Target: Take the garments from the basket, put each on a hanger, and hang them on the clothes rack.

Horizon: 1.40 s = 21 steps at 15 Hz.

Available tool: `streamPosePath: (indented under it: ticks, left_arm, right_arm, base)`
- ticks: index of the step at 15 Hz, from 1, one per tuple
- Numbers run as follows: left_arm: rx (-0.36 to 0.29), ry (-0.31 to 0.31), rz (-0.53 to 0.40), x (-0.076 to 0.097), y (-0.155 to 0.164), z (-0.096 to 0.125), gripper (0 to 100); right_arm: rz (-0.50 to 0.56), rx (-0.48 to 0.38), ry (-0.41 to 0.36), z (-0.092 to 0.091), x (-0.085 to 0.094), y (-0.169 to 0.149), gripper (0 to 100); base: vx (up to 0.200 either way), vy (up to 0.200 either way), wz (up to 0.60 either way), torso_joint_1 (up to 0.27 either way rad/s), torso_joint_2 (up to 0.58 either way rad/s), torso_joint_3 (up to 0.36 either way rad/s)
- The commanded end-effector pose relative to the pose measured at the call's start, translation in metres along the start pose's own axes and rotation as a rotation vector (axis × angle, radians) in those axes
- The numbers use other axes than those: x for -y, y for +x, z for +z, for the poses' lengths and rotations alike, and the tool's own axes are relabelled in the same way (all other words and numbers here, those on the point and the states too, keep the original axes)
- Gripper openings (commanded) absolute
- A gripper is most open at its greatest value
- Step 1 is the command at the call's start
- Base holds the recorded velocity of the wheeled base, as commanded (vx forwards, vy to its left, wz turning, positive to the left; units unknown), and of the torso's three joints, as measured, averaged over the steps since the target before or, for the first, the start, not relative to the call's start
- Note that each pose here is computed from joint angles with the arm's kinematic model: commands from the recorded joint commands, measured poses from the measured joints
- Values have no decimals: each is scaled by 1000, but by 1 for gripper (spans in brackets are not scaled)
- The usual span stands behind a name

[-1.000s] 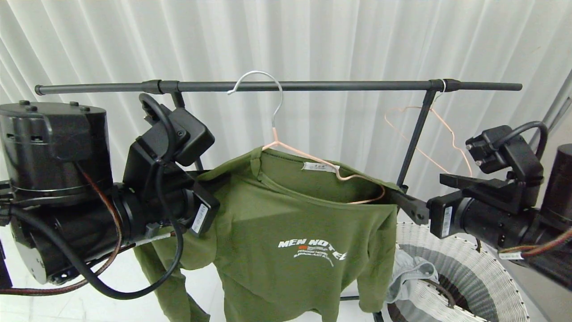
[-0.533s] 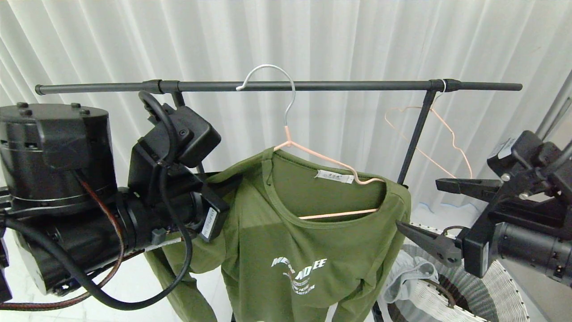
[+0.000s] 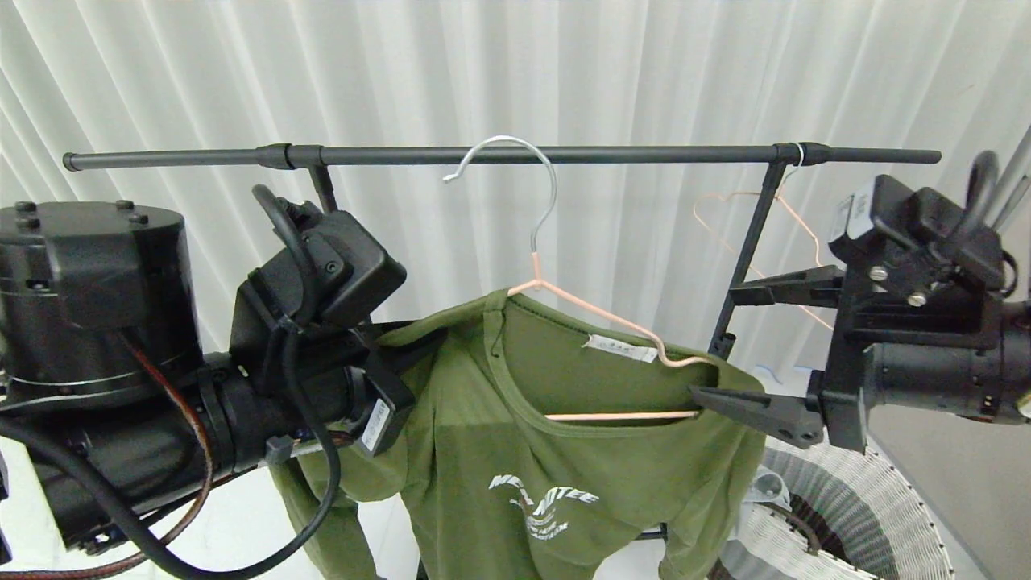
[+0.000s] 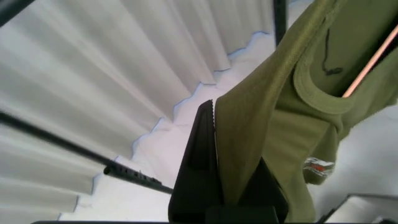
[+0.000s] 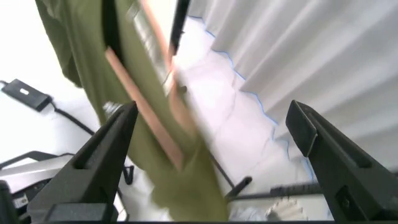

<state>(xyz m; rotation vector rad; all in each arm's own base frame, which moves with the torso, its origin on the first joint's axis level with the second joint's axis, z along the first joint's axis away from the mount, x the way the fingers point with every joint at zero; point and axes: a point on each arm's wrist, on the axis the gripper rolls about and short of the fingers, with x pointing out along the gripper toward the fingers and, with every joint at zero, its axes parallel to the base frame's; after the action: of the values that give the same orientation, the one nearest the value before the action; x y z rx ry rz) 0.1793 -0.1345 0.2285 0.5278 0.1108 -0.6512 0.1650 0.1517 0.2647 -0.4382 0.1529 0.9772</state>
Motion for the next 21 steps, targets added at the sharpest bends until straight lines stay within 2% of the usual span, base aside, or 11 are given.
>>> streamPosePath:
  ticks: [1, 5, 8, 13, 14, 21]
  left_arm:
    - [7, 2, -5, 1, -4, -1, 0]
    - [29, 8, -33, 5, -8, 1, 0]
    - [36, 14, -43, 7, -8, 2, 0]
    - [46, 14, -38, 7, -8, 2, 0]
    - [48, 14, -39, 7, -8, 3, 0]
    - [57, 28, -36, 8, -17, 1, 0]
  right_arm:
    - [60, -35, -19, 2, 6, 39, 100]
    - [120, -52, -25, 8, 3, 72, 100]
    - [169, -64, -19, 8, 2, 74, 100]
    - [224, -63, -35, 11, -13, 76, 100]
    - [227, -63, -36, 11, -14, 76, 0]
    - [208, -47, -65, 14, -11, 72, 0]
  base:
    - [0, 0, 0, 0, 0, 0]
    - [0, 0, 0, 0, 0, 0]
    - [0, 0, 0, 0, 0, 0]
    - [0, 0, 0, 0, 0, 0]
    - [0, 0, 0, 0, 0, 0]
    - [0, 0, 0, 0, 0, 0]
